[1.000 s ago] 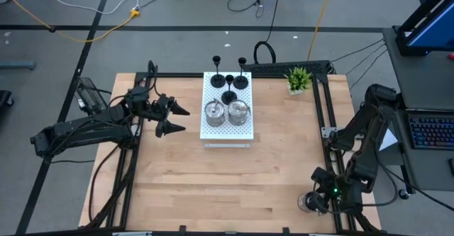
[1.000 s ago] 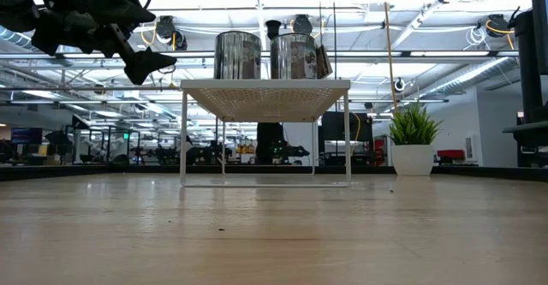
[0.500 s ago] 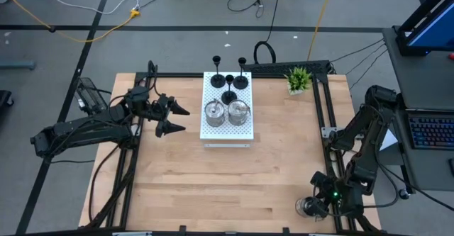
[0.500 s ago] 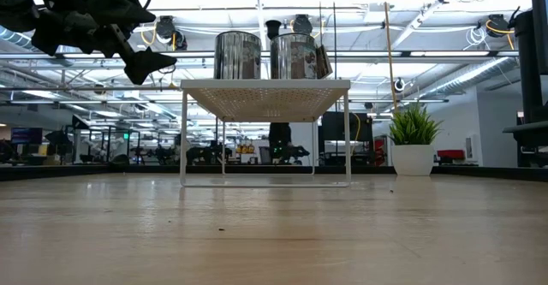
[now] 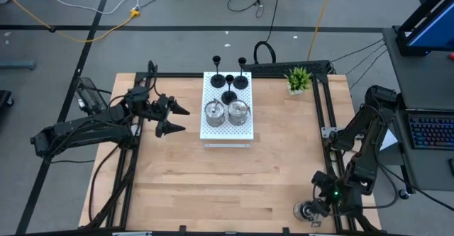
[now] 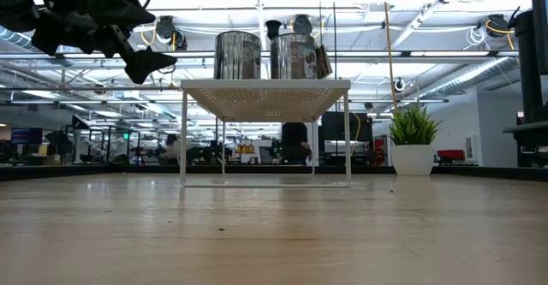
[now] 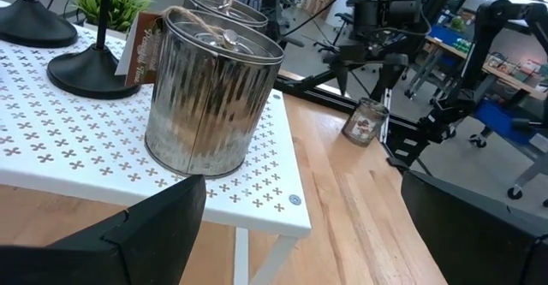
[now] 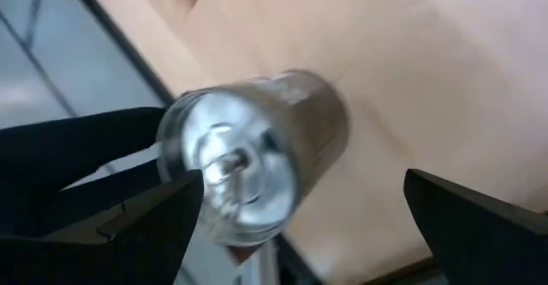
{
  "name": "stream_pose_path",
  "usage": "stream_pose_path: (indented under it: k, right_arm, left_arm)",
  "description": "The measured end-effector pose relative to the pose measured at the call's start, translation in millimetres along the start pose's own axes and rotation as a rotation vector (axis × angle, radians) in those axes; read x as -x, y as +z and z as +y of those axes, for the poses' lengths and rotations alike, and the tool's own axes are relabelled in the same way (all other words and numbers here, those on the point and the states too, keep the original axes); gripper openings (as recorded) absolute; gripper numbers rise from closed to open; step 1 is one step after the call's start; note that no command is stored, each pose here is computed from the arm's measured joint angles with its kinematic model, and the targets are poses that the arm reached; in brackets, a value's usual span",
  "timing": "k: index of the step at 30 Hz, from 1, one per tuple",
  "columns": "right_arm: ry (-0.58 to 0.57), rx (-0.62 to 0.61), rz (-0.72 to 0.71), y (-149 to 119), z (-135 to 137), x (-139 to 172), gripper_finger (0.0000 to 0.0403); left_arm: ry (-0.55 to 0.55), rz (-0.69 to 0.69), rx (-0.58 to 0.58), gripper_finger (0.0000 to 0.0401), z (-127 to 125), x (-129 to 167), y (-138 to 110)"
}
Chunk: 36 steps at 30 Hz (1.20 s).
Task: Pick & Place candle stick holders
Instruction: Put the brown scented candle on the shelf
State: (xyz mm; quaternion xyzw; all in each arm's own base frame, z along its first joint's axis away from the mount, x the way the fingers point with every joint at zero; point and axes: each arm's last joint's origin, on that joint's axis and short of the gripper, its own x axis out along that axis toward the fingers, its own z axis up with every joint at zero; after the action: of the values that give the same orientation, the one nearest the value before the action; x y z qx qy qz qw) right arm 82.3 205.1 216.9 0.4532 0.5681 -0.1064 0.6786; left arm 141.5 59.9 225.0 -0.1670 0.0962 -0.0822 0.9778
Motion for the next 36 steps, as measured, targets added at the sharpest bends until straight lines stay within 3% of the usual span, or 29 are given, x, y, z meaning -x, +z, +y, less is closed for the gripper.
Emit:
stream_pose_path:
  k: [5, 12, 18, 27, 36]
  right_arm:
    - [-0.060, 0.086, -0.025, 3, -6, 0, 0.0393]
    - [-0.009, 0.166, -0.060, 2, 3, 6, 0.0393]
    - [0.031, 0.182, -0.072, -2, 15, 11, 0.0393]
    - [-0.028, 0.195, -0.094, -8, 20, -11, 0.0393]
    - [-0.007, 0.212, -0.133, -12, 24, -24, 0.0393]
  left_arm:
    - [0.002, -0.001, 0.023, 0.0399, 0, 0, 0]
    - [0.002, -0.001, 0.050, 0.0399, 0, 0, 0]
    - [0.002, -0.001, 0.076, 0.0399, 0, 0, 0]
    - [0.002, -0.001, 0.082, 0.0399, 0, 0, 0]
    - [0.003, -0.001, 0.093, 0.0399, 0, 0, 0]
